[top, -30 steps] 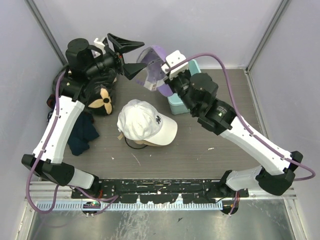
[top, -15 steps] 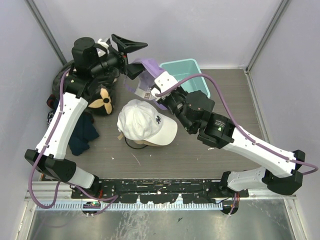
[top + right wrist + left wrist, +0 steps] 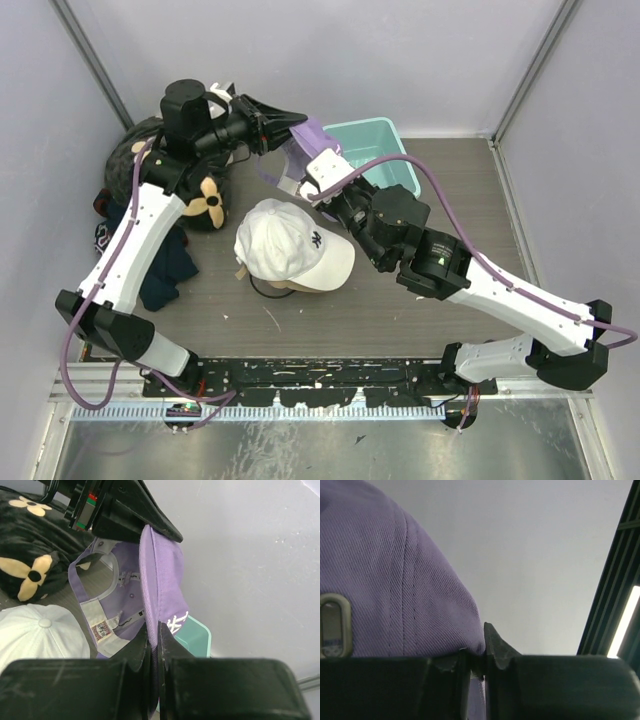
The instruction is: Stack the hats
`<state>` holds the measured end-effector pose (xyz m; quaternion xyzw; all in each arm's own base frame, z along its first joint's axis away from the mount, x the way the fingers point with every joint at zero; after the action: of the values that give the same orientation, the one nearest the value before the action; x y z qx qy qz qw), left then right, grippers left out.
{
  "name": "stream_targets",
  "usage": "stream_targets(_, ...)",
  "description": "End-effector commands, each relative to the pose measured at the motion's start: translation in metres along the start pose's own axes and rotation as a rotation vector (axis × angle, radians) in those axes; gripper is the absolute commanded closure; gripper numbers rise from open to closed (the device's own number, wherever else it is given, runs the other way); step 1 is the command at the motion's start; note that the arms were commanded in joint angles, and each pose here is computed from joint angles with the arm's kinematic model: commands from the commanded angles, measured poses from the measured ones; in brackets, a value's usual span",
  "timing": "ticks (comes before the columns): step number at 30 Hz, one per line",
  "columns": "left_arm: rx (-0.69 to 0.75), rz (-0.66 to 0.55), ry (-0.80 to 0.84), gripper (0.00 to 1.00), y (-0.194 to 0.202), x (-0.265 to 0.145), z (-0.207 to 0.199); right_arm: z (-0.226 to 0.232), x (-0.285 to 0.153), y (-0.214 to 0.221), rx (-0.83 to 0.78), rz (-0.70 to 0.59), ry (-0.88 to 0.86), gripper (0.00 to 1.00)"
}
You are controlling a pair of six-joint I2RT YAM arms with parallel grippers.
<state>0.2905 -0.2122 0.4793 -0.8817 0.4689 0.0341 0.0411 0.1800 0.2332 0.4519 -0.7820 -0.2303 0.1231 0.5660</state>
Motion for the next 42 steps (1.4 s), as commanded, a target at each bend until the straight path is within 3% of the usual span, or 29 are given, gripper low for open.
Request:
stream_targets(1,0.016,0.039,0.01,0.9,-0.003,0.018,0.015,-0.007,-0.007,-0.024,0.067,-0.106,0.006,0.99)
stream_targets(2,0.016,0.044,0.02,0.98,-0.004,0.021,0.017,-0.006,-0.008,-0.023,0.066,-0.101,0.003,0.99)
stream_targets(4,0.024,0.046,0.044,1.0,-0.006,0.027,0.02,-0.006,-0.008,-0.02,0.072,-0.085,0.008,0.98)
stream_targets(7,0.065,0.022,0.114,1.0,-0.012,0.033,0.016,-0.008,-0.01,-0.017,0.107,-0.065,0.04,0.85)
stream_targets(9,0.107,-0.019,0.149,1.0,-0.017,0.036,0.013,-0.012,-0.013,-0.02,0.158,-0.071,0.061,0.64)
stream_targets(10,0.128,-0.035,0.165,1.0,-0.02,0.038,0.01,-0.013,-0.016,-0.021,0.186,-0.076,0.061,0.59)
stream_targets(17,0.207,-0.102,0.293,1.0,-0.039,0.058,-0.003,-0.023,-0.034,-0.032,0.413,-0.115,0.059,0.39)
stream_targets(19,0.247,-0.115,0.321,1.0,-0.042,0.062,-0.011,-0.029,-0.042,-0.038,0.546,-0.121,0.067,0.33)
stream_targets(23,0.329,-0.138,0.373,1.0,-0.046,0.064,-0.029,-0.038,-0.056,-0.047,0.859,-0.151,0.076,0.29)
stream_targets(28,0.426,-0.124,0.415,1.0,-0.047,0.066,-0.05,-0.047,-0.06,-0.068,1.156,-0.145,-0.053,0.26)
stream_targets(37,0.559,-0.108,0.472,1.0,-0.048,0.059,-0.069,-0.063,-0.03,-0.052,1.675,-0.12,-0.551,0.22)
stream_targets(42,0.614,-0.133,0.524,1.0,-0.049,0.054,-0.076,-0.076,-0.02,-0.017,2.15,-0.191,-0.818,0.33)
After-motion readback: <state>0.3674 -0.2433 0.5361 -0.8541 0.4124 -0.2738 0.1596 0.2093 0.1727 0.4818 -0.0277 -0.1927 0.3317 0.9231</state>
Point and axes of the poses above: each gripper's point midway between its finger pads, its own x axis out along the fingers, its own z axis along the line the jaws close on, y = z × x, the point moved 9 cm from there along -x, back along the fingers, and after that the axes turned 9 degrees about x, right-handed, at the moved point
